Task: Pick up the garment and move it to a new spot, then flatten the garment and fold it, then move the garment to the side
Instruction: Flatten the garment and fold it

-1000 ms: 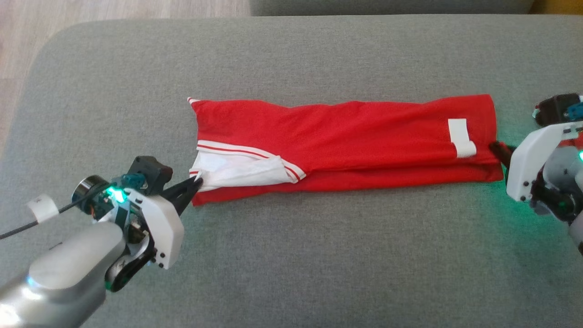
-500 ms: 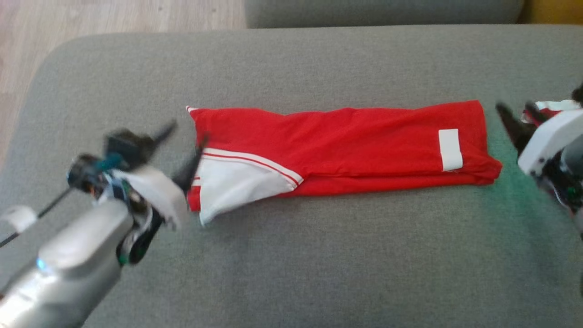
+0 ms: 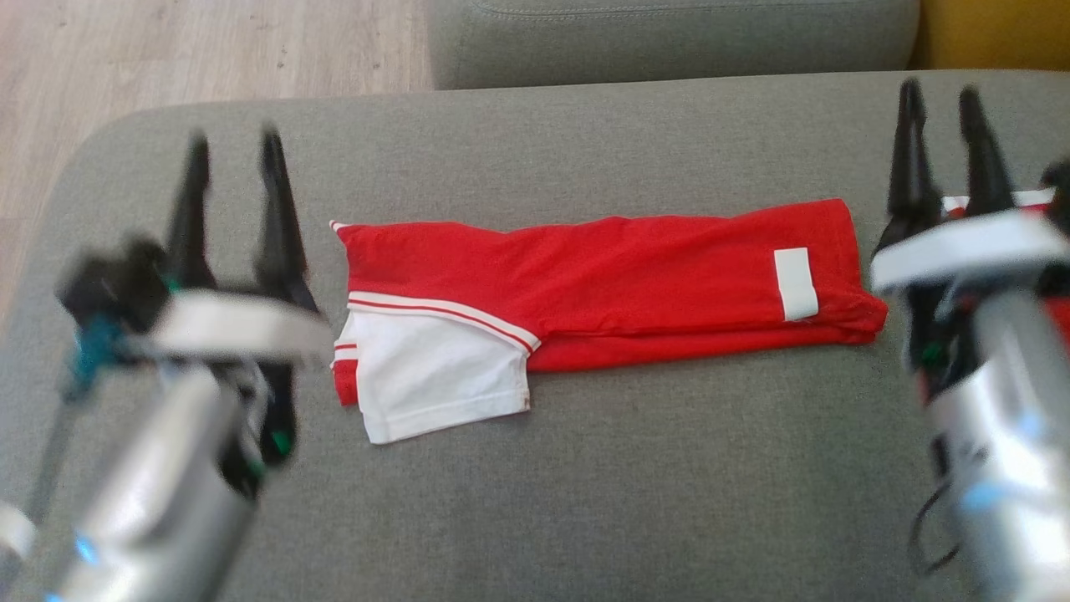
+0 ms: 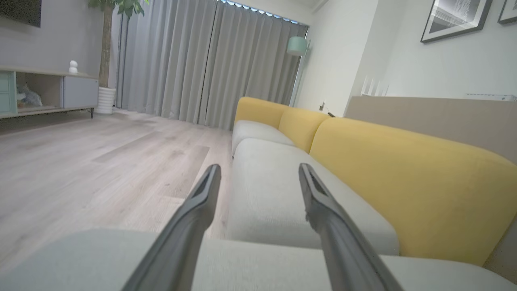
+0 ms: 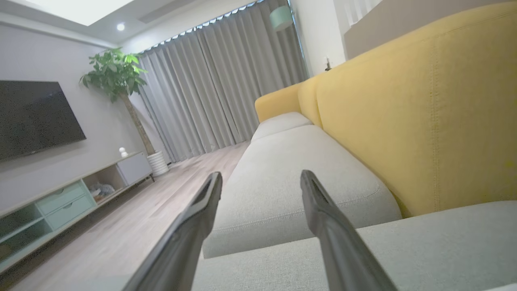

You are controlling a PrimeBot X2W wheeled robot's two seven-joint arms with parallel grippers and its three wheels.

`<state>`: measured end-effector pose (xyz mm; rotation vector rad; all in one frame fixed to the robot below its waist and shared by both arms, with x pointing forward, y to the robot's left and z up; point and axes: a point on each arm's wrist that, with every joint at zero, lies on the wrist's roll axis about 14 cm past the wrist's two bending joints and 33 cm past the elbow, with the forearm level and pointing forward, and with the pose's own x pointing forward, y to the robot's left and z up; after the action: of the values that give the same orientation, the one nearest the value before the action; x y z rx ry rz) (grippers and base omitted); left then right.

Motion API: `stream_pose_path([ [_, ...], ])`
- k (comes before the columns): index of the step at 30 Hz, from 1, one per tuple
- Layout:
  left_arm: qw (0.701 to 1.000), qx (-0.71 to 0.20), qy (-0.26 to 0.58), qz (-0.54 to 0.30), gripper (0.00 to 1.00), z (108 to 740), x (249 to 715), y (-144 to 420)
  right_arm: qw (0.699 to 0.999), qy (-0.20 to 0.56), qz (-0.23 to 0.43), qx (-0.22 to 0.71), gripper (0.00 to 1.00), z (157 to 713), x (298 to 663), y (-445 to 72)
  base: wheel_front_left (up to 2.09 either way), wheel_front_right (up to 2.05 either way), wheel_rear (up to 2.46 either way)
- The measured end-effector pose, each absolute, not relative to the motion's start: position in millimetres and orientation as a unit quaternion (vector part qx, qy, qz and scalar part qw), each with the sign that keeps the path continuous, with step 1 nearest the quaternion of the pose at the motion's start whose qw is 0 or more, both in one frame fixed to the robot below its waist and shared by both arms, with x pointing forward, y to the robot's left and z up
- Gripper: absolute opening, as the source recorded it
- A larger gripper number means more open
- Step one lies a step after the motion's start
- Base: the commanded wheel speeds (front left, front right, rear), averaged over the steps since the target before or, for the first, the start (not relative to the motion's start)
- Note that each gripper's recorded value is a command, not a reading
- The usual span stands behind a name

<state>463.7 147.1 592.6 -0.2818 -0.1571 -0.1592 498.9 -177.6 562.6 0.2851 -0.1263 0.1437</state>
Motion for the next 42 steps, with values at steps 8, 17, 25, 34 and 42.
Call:
stream_pose_path([
  [8,0.990,-0.132,-0.020,-0.040,1.00,520.5,414.3,145.6,0.990,-0.037,0.046,0.132,1.00,510.0,435.5,-161.0,0.00,0.00,0.00],
  [17,0.991,-0.130,0.014,-0.024,1.00,481.6,395.7,154.1,0.988,-0.012,0.059,0.139,1.00,490.8,419.6,-148.8,0.00,0.00,0.00],
  [25,0.991,-0.129,0.025,-0.028,1.00,469.0,401.8,152.5,0.993,0.032,0.033,0.106,1.00,459.8,435.2,-164.3,0.00,0.00,0.00],
  [34,0.991,-0.125,0.036,-0.022,1.00,457.5,413.5,158.8,0.987,0.126,-0.031,0.090,1.00,404.5,464.3,-196.3,0.00,0.00,0.00],
  [42,0.992,-0.121,0.045,-0.011,1.00,449.8,412.4,168.9,0.972,0.213,-0.020,0.099,1.00,360.6,456.8,-180.1,0.00,0.00,0.00],
])
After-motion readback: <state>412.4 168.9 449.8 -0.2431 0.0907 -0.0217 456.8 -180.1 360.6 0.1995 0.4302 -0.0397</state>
